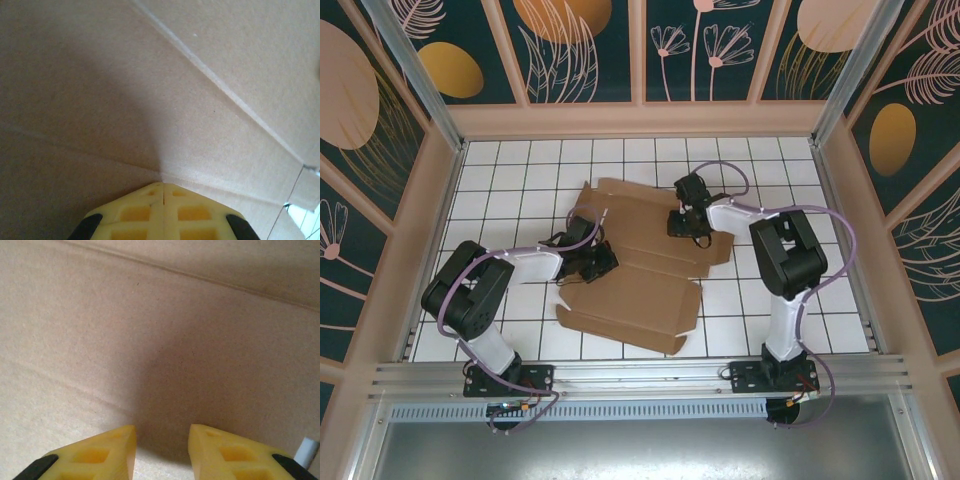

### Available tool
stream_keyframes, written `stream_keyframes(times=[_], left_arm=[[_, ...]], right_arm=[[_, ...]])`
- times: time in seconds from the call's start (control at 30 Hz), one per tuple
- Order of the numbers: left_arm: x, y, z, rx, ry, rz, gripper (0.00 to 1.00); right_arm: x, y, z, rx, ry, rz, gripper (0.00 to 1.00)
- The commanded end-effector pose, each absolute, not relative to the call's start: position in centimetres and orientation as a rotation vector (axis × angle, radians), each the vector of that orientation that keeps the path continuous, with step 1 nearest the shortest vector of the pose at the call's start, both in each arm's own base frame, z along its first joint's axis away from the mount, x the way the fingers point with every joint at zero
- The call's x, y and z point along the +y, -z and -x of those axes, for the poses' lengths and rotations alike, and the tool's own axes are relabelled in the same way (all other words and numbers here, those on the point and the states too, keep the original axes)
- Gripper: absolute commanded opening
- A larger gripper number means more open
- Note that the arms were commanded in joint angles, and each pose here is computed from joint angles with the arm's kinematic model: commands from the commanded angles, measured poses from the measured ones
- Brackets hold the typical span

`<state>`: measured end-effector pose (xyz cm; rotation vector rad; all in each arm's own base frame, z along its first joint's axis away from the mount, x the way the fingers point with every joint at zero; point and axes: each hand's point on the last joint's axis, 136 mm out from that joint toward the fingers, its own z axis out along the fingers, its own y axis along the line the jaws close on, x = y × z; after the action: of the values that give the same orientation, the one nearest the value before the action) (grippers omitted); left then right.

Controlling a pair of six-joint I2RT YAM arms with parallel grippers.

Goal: Fold the paper box

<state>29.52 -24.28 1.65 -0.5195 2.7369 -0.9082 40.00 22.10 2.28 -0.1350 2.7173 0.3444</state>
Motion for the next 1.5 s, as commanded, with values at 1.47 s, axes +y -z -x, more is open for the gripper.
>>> stream_keyframes(times=[1.47], left_arm=[[-31.3,-3.3,-54.8,2.596,0.889,0.464,0.0]], right_arm=[[16.2,-9.6,-52.1,2.465,-0.702,0.001,0.6]])
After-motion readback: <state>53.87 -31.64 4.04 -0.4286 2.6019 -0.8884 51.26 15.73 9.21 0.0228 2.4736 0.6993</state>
